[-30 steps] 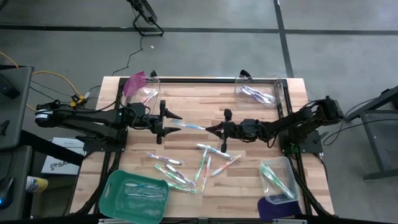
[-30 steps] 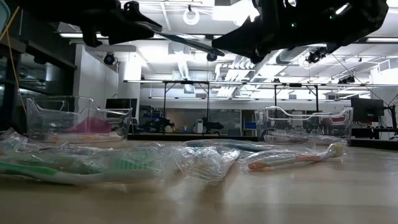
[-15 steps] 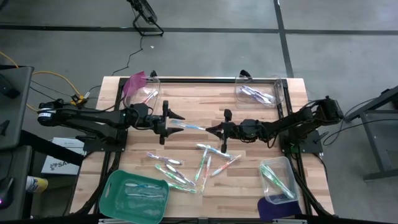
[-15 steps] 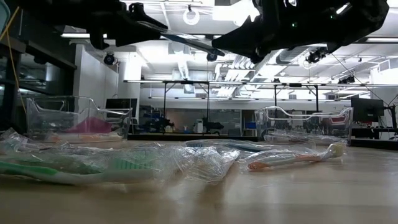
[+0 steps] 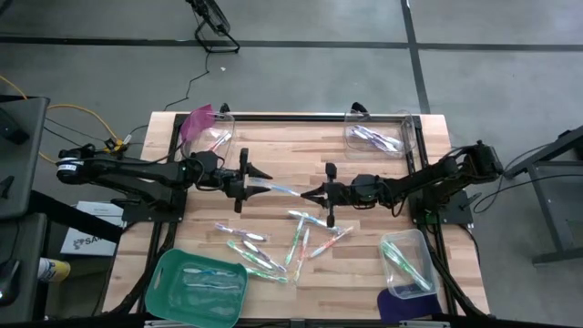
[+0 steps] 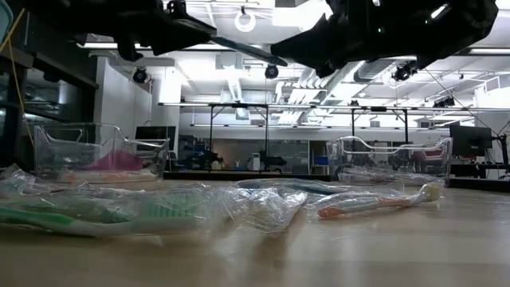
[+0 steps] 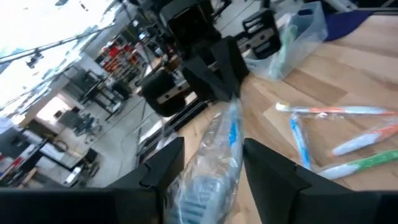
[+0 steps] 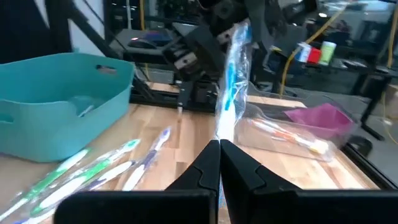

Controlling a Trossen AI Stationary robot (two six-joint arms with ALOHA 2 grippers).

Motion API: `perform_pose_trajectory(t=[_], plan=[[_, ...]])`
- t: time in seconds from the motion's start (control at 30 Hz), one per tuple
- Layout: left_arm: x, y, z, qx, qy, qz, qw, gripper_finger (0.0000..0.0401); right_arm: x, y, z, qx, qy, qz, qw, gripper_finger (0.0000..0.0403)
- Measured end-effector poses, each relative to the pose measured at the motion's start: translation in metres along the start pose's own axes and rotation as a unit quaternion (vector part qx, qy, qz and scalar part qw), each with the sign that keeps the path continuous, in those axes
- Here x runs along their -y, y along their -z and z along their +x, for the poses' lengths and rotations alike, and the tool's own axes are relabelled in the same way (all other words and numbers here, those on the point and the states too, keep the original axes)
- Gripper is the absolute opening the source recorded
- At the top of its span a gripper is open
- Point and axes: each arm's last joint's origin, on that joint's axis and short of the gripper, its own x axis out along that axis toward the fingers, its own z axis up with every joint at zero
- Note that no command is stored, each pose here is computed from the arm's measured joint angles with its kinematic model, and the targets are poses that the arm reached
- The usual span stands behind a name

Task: Pick & Place Toothbrushes
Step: Put the blue toothbrush into the green bin

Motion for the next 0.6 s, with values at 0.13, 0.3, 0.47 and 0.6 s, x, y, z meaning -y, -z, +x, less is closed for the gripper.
perform_pose_trajectory(t=[0.13, 0.3, 0.47, 0.6], plan=[[0.001, -0.001, 0.000, 0.017, 0.015, 0.000, 1.000, 0.0149, 0.000, -0.002, 0.000, 0.013, -0.003, -0.020, 1.000, 0.0003], [0.000, -0.006, 0.000, 0.057, 0.029, 0.004, 0.998, 0.0148, 0.000, -0.006, 0.000, 0.036, -0.030, -0.031, 0.998, 0.0003], [0.000, -0.010, -0.001, 0.103, 0.057, 0.009, 0.993, 0.0148, 0.001, -0.006, 0.000, 0.037, -0.029, -0.041, 0.998, 0.0003], [0.000, -0.011, 0.001, 0.125, 0.069, 0.012, 0.990, 0.0148, 0.001, -0.008, 0.000, 0.048, -0.027, -0.044, 0.997, 0.0003]])
